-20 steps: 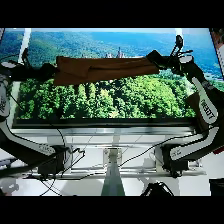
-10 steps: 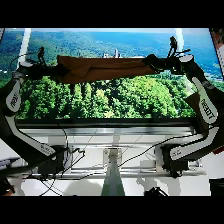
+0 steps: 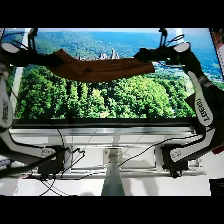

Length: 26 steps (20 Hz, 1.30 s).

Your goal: Fold the clothes and pants, and hang the long-sleeved shirts on hangers.

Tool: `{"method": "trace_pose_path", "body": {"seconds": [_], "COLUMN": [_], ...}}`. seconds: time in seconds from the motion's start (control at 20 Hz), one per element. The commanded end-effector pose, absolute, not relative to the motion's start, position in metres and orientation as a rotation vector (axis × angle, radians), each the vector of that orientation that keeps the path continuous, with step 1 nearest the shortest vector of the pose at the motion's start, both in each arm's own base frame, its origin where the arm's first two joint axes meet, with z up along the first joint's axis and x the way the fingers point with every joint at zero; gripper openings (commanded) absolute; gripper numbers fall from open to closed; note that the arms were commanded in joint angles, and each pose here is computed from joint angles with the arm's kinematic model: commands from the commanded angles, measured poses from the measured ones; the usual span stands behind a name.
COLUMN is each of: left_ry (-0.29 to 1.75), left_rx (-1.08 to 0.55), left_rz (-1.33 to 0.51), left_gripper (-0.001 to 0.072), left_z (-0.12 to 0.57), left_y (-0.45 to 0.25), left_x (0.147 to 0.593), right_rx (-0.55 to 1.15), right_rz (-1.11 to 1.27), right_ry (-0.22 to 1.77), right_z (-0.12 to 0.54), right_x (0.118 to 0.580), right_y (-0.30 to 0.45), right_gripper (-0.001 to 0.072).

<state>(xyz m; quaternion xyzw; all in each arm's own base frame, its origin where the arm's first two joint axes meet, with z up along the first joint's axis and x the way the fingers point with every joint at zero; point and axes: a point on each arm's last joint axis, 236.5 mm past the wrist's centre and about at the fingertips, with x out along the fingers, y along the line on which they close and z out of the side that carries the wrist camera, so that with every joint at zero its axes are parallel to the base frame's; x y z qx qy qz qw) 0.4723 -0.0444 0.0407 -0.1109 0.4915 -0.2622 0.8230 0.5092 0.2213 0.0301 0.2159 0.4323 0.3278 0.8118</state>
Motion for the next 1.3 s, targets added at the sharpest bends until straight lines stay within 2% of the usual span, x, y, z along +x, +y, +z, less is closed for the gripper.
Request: {"method": "trace_pose_path", "body": {"seconds": [0.0,0.2,0.4,0.55,0.65,0.8,0.95,1.1,1.25], "left_ry": [1.09,0.995,0.916,0.915,0.922,0.962,1.056,1.155,1.127], "left_rx": [-0.157,-0.157,-0.128,-0.146,-0.15,-0.156,-0.173,-0.165,-0.159], "left_rz": [-0.604,-0.559,-0.543,-0.534,-0.538,-0.566,-0.629,-0.714,-0.737], "left_gripper": [0.0016,0.0016,0.0017,0.0017,0.0017,0.0017,0.0018,0.0017,0.0017], "left_z": [0.107,0.17,0.203,0.206,0.203,0.189,0.159,0.111,0.06], "left_y": [-0.051,-0.059,-0.063,-0.064,-0.065,-0.073,-0.099,-0.143,-0.203], "left_x": [0.409,0.377,0.359,0.357,0.359,0.365,0.373,0.389,0.427], "right_rx": [0.399,0.392,0.358,0.358,0.342,0.255,0.182,0.218,0.279], "right_rz": [0.771,0.81,0.939,0.968,0.983,0.96,0.874,0.767,0.661], "right_ry": [0.89,0.822,0.909,0.962,0.983,0.976,0.976,0.996,1.003], "right_z": [0.038,0.047,0.025,0.006,0.0,-0.006,-0.003,0.013,0.027], "right_x": [0.489,0.444,0.359,0.322,0.312,0.336,0.39,0.438,0.472], "right_y": [0.304,0.413,0.497,0.528,0.531,0.504,0.437,0.357,0.28], "right_gripper": [0.001,0.0009,0.0009,0.0009,0.001,0.0011,0.0011,0.0011,0.0011]}}
